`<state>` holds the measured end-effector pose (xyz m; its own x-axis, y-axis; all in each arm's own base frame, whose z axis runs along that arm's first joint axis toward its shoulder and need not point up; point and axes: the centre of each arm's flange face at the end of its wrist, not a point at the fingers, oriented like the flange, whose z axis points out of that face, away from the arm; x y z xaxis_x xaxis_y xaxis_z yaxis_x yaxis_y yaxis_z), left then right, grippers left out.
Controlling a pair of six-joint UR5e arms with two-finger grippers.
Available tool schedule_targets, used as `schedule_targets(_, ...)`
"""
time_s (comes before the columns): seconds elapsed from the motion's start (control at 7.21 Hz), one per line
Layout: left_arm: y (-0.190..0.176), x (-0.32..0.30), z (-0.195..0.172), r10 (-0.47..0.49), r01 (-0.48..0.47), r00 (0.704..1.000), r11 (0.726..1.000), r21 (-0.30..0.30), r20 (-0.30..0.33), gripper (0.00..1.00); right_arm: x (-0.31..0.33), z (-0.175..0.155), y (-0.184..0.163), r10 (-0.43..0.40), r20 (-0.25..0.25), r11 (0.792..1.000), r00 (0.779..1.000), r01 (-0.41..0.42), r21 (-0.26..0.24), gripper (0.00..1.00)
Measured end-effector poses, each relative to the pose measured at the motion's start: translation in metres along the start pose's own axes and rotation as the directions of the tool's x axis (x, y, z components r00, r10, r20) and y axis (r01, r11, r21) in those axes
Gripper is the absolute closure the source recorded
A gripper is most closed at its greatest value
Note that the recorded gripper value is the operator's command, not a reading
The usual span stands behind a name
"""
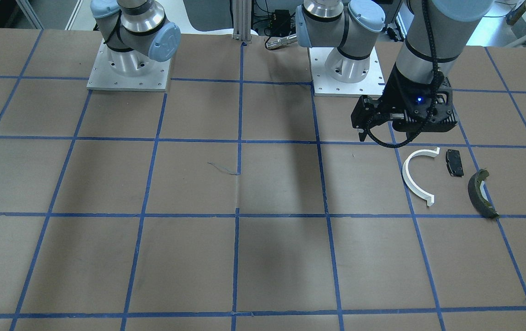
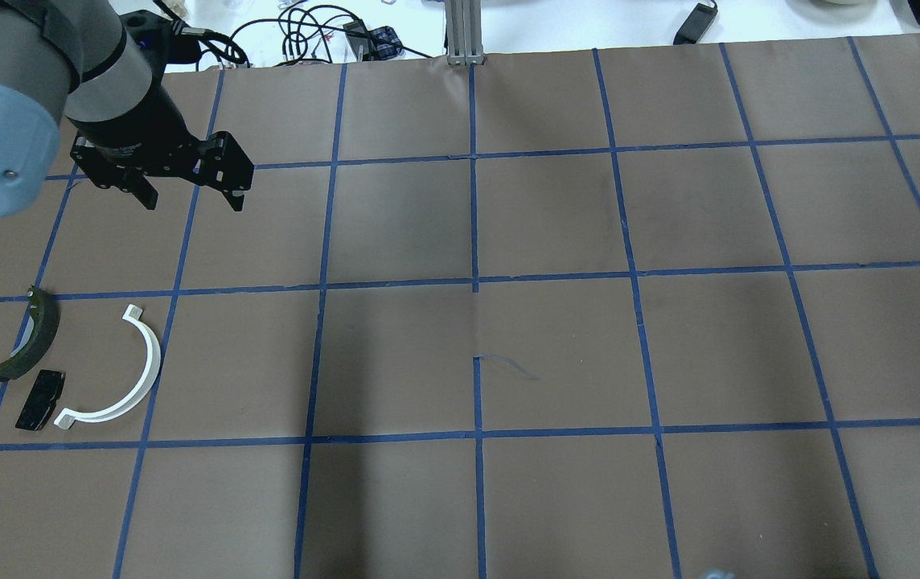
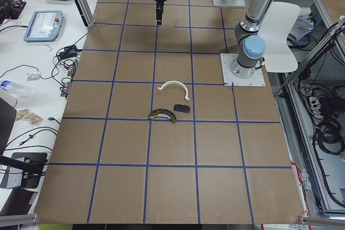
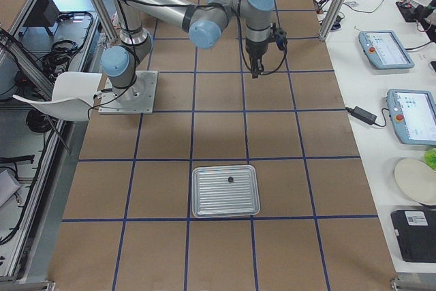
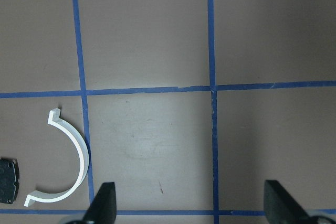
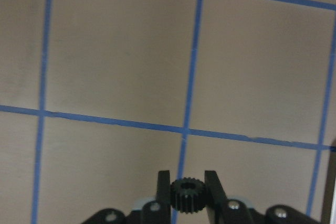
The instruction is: Place bearing gear from tray to pile
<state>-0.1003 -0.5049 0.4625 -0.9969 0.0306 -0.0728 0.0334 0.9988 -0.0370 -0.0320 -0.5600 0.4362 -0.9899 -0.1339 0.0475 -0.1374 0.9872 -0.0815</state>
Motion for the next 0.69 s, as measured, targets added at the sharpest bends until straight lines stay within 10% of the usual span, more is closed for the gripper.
schedule_targets(0.69,0.001,-0.01,-0.001,-0.014,0.014,1.0,1.0,-0.001,0.012,0.0,-0.326,0.061,-0.021,0.339,0.073,0.941,0.938,-0.339,-0.012,0.67)
